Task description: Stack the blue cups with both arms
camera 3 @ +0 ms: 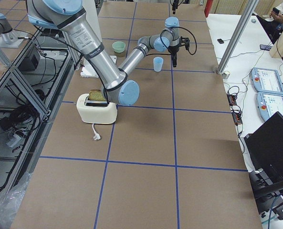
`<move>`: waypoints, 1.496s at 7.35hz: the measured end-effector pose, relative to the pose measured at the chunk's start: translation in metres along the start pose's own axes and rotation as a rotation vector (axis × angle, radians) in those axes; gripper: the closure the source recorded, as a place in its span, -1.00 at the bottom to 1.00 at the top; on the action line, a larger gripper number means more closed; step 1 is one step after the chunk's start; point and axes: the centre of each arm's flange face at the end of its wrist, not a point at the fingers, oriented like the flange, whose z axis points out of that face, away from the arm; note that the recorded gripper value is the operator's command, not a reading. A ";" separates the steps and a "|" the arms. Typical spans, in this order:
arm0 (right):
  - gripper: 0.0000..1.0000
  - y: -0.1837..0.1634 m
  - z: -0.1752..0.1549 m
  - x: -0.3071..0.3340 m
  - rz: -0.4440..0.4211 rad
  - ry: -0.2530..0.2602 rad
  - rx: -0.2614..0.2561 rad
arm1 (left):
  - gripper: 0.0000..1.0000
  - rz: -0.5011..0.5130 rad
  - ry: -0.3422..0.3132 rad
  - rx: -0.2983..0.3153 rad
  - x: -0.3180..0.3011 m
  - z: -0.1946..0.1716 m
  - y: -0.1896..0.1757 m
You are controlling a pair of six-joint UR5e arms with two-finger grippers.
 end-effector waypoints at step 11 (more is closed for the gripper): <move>-1.00 -0.013 -0.094 0.518 -0.052 0.089 -0.070 | -0.99 -0.009 -0.043 -0.058 -0.243 0.001 0.135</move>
